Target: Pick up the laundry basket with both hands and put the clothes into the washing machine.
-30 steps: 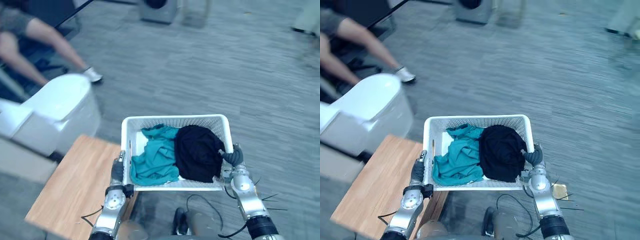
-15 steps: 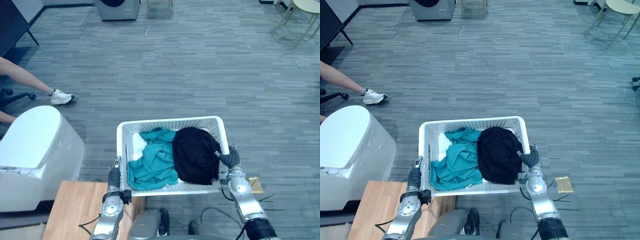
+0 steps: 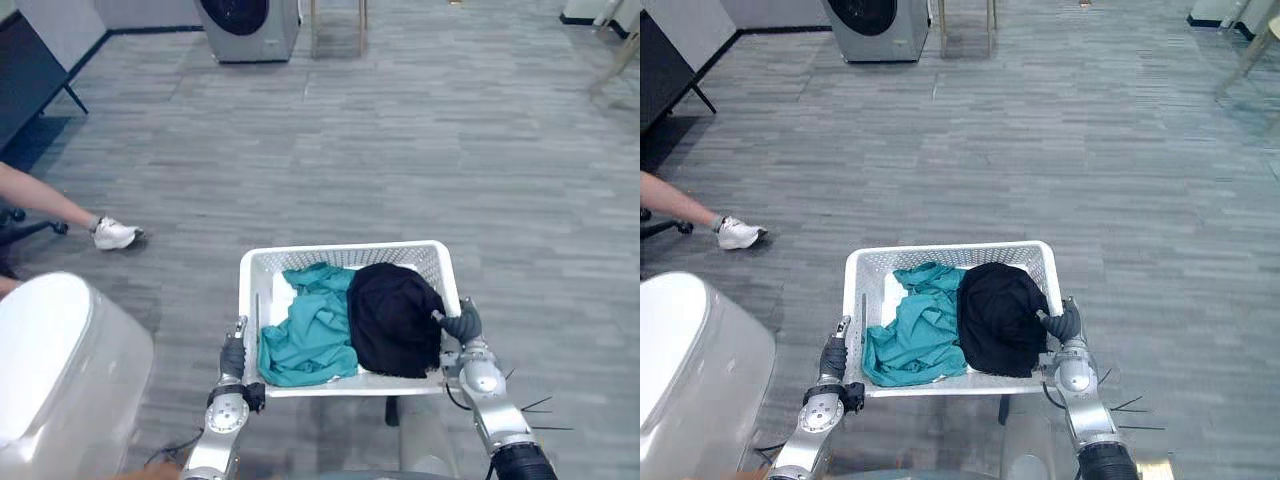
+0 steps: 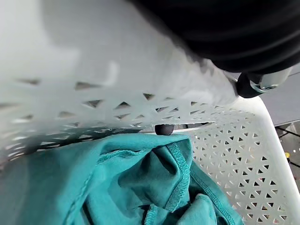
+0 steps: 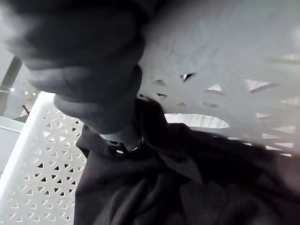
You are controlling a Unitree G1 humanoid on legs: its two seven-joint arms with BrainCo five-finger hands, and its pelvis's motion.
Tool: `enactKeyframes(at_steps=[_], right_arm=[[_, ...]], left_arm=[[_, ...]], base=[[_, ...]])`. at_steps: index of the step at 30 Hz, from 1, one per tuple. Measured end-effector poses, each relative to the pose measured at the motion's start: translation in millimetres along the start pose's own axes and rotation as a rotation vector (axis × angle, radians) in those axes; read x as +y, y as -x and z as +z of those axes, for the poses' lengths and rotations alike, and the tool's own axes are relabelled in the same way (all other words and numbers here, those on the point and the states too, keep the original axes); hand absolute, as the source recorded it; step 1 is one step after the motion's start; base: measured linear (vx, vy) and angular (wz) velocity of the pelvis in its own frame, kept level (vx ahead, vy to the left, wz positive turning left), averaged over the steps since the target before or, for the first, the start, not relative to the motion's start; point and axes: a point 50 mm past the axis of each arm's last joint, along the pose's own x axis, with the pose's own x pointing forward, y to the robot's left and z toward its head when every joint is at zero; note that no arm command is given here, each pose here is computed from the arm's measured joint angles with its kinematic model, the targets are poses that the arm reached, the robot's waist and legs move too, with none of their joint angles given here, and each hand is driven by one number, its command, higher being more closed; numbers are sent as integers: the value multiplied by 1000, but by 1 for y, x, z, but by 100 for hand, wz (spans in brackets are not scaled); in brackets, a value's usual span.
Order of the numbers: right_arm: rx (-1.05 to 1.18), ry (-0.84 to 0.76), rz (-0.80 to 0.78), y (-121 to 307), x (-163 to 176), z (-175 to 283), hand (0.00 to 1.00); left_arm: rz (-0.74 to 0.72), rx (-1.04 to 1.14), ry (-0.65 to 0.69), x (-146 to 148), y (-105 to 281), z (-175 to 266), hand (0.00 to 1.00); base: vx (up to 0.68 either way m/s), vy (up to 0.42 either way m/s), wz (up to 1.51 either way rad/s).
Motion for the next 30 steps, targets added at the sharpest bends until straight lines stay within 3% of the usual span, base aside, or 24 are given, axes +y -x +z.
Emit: enactKeyframes(at_steps=[8,22,30], right_arm=[[-56,-63,-57,2,-7,15,100],[97,-81,-84,17,-8,-24,100],[100,-85,-138,21,-22,-26,100]], left_arm=[[12,-80,26,0,1,16,100],[-48,-46,-78,-8,4,11,100],[-96,-67,-104,-24,-11,20,100]], base=[[630,-1,-25],[688,235,5],[861,-86,54]])
